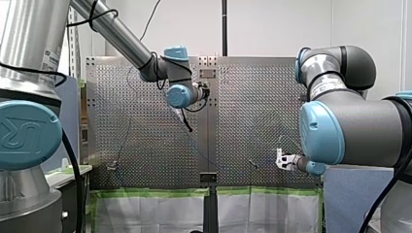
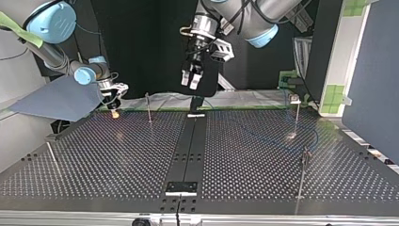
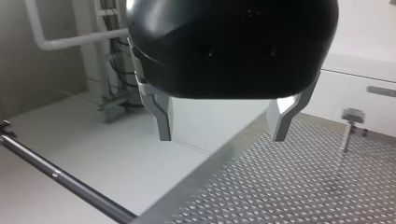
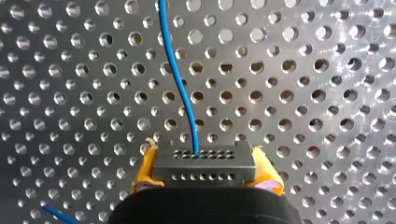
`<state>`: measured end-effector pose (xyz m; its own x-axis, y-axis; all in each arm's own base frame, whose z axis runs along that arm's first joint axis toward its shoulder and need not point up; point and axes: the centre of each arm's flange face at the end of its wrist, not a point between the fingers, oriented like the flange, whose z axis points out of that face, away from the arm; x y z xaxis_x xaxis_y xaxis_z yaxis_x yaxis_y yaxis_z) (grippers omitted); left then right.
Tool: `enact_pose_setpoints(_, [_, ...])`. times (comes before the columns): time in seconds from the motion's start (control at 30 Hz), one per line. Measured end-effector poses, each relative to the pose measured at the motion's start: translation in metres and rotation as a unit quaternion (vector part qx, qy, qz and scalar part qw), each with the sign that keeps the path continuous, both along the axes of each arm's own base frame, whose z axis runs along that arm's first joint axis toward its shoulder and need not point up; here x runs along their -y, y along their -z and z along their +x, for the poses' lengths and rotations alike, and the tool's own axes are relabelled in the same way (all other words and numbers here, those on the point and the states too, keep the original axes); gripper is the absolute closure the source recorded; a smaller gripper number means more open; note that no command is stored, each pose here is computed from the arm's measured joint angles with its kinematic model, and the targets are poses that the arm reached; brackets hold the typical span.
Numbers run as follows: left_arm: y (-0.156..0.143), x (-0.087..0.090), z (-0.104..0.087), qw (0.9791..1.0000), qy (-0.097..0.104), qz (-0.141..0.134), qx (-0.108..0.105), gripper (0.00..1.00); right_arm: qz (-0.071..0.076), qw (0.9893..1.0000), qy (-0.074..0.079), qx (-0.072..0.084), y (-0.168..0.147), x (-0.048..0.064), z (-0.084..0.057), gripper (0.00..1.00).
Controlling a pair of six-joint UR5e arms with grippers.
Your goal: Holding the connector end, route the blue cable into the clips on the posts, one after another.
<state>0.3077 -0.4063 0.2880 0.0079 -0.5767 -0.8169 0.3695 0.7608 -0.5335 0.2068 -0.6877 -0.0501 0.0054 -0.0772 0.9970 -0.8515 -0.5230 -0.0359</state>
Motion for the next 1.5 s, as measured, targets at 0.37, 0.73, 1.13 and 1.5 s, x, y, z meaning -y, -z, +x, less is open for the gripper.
enact_pose_setpoints(0.37, [0.000,-0.024,-0.028,0.9992,-0.015,-0.030,0.023,0.00,0.008,0.9979,0.044,-0.047,0.002,0.001,-0.015,1.00])
enact_pose_setpoints(0.73, [0.082,-0.037,-0.050,0.9995,-0.014,0.022,-0.021,0.00,0.000,0.9959,0.054,-0.073,-0.021,0.004,-0.018,1.00])
enact_pose_setpoints(1.13, [0.135,-0.068,-0.086,0.9954,-0.010,0.067,-0.068,0.00,-0.017,0.9942,0.069,-0.081,-0.063,-0.006,-0.025,1.00])
enact_pose_setpoints(1.5, [0.166,-0.103,-0.122,0.9885,-0.010,0.106,-0.107,0.00,-0.042,0.9926,0.084,-0.078,-0.118,-0.015,-0.035,1.00])
